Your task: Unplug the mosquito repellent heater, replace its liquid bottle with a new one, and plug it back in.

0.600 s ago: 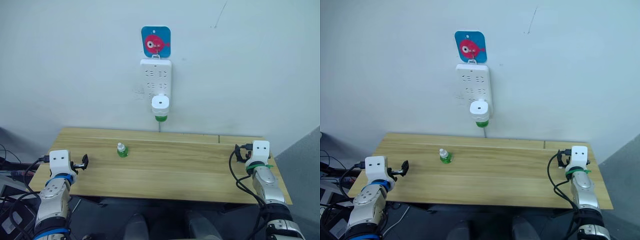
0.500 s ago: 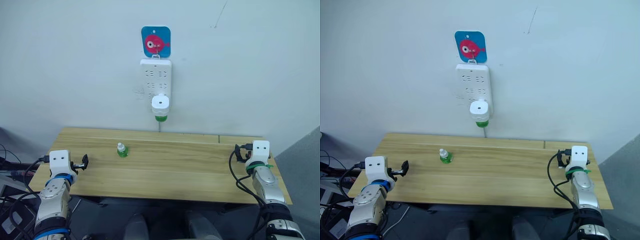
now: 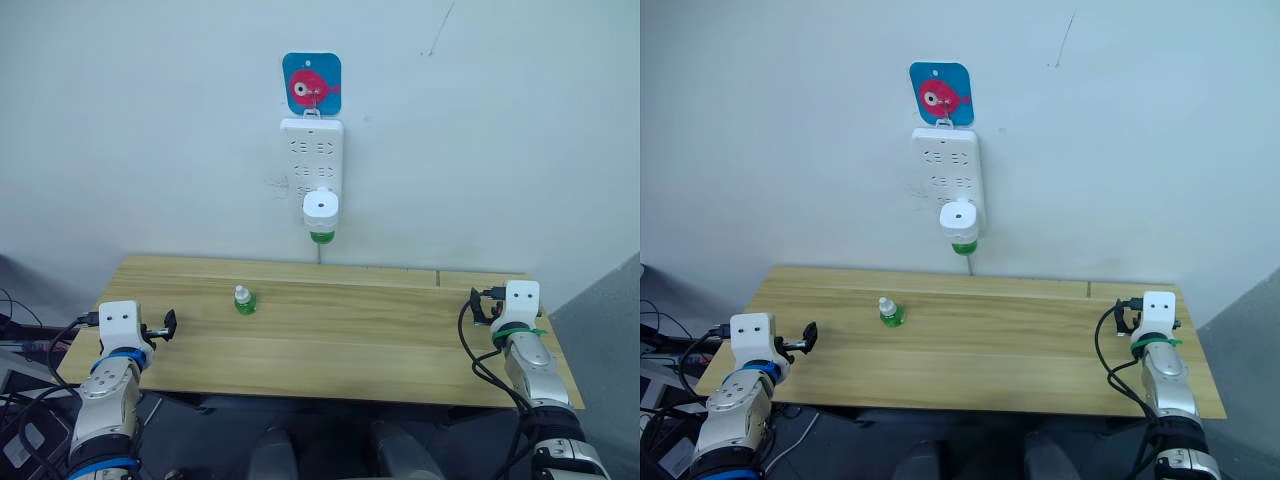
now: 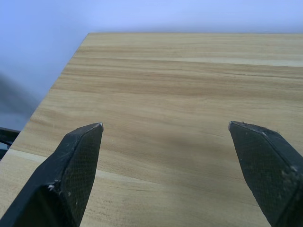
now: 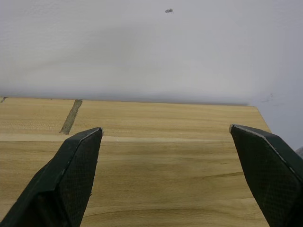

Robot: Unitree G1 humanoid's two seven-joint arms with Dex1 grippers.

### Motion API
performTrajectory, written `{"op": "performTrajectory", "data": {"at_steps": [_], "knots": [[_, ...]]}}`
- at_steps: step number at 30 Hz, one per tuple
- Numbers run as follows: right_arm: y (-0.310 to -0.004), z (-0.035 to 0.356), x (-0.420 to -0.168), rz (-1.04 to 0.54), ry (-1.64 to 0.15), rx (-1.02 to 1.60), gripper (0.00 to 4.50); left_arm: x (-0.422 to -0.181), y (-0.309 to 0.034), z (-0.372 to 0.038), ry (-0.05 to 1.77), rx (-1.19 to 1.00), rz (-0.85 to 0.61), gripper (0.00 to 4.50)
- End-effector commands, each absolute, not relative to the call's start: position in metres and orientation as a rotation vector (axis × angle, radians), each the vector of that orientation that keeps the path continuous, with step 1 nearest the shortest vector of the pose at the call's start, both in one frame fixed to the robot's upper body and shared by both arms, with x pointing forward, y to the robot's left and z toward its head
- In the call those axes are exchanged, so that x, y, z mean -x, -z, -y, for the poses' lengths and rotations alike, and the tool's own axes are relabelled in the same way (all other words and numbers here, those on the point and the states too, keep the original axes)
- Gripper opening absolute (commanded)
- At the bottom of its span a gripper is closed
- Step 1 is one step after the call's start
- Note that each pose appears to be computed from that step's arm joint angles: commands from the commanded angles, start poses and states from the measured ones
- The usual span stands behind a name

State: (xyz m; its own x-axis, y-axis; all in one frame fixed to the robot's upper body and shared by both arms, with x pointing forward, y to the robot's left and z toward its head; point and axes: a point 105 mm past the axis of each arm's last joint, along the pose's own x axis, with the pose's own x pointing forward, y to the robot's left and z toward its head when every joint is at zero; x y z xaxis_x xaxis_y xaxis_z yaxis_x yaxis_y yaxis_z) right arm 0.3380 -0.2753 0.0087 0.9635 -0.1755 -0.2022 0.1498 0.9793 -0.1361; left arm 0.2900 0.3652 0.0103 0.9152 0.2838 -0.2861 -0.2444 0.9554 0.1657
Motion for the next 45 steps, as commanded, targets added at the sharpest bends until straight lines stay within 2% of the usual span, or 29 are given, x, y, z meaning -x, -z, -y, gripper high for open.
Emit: {"op": "performTrajectory", "data": {"at_steps": [1, 7, 13, 15, 19, 25, 31, 34, 37, 45], "knots": [[-0.023, 0.275, -0.344, -0.17, 0.157, 0.134, 4.48, -0.291, -0.025, -0.37, -0.288, -0.129, -0.257, 4.5], [-0.053, 0.251, -0.356, -0.079, 0.057, 0.089, 4.48, -0.285, -0.032, -0.37, -0.243, -0.089, -0.242, 4.5], [-0.116, 0.189, -0.354, 0.071, -0.259, -0.006, 4.48, -0.298, -0.092, -0.353, -0.041, -0.045, -0.109, 4.5], [-0.135, 0.168, -0.347, 0.1, -0.381, -0.03, 4.48, -0.305, -0.118, -0.334, 0.09, -0.064, -0.066, 4.5], [-0.181, 0.123, -0.327, 0.164, -0.657, -0.058, 4.48, -0.33, -0.186, -0.268, 0.447, -0.122, 0.022, 4.5], [-0.224, 0.085, -0.315, 0.239, -0.802, -0.019, 4.48, -0.361, -0.226, -0.207, 0.724, -0.154, 0.069, 4.5], [-0.235, 0.075, -0.313, 0.263, -0.785, -0.039, 4.48, -0.386, -0.229, -0.192, 0.802, -0.171, 0.086, 4.5], [-0.234, 0.075, -0.309, 0.258, -0.772, -0.031, 4.5, -0.394, -0.23, -0.19, 0.831, -0.162, 0.091, 3.94], [-0.231, 0.075, -0.306, 0.247, -0.774, -0.02, 4.5, -0.398, -0.228, -0.189, 0.846, -0.164, 0.09, 3.09], [-0.229, 0.058, -0.289, 0.218, -0.882, 0.048, 4.5, -0.414, -0.223, -0.17, 0.913, -0.181, 0.085, 3.09]]}}
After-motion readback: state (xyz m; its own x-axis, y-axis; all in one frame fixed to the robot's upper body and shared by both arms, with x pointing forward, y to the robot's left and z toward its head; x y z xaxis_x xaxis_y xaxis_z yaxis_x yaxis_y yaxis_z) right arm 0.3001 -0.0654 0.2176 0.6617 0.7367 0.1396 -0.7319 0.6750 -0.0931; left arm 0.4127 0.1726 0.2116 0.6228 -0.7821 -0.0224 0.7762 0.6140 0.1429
